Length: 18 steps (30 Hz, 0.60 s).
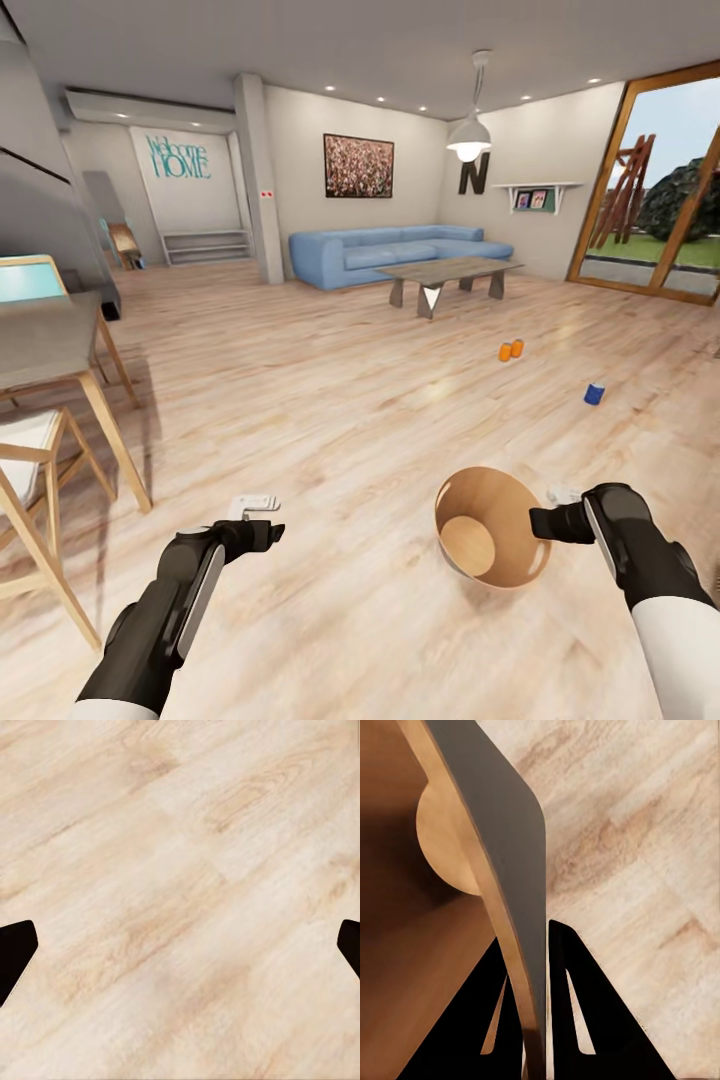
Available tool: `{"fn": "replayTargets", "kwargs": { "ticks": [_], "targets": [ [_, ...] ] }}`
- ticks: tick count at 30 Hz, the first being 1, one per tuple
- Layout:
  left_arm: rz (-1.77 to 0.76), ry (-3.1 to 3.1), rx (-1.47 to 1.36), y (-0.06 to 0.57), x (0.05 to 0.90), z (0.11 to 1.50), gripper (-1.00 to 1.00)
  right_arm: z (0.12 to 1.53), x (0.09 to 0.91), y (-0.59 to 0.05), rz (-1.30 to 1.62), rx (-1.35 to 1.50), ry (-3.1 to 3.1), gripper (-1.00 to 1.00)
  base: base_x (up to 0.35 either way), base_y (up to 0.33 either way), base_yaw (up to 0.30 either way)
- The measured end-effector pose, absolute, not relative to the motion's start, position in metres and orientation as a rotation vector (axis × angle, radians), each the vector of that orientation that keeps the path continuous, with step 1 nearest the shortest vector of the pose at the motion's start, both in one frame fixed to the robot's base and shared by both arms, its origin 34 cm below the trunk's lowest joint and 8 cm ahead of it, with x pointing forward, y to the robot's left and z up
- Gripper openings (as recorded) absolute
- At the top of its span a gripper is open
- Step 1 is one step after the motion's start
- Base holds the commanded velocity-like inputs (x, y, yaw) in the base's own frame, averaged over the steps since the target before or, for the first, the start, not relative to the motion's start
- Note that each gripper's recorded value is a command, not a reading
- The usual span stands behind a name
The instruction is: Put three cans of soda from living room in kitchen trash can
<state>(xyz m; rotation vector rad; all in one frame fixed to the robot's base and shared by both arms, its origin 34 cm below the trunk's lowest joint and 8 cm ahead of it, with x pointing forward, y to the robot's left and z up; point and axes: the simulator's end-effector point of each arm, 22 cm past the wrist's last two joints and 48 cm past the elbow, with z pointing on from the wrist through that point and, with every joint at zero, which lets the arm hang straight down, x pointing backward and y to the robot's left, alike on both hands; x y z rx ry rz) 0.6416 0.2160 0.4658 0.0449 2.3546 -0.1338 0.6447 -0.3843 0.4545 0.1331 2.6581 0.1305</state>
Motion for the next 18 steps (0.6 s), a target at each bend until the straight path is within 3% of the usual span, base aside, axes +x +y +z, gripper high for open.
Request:
{"fn": "replayTargets", "kwargs": {
  "ticks": [8, 18],
  "targets": [
    [-0.131, 2.349, 0.048, 0.216, 0.642, 0.469, 1.0, 0.461, 0.646, -0.388, 0.128, 0.138, 2.645, -1.0, 0.069, 0.306, -0.212],
    [-0.128, 2.344, 0.049, 0.216, 0.642, 0.472, 1.0, 0.466, 0.646, -0.393, 0.115, 0.142, 2.636, -1.0, 0.241, 0.218, -0.158]
  ]
}}
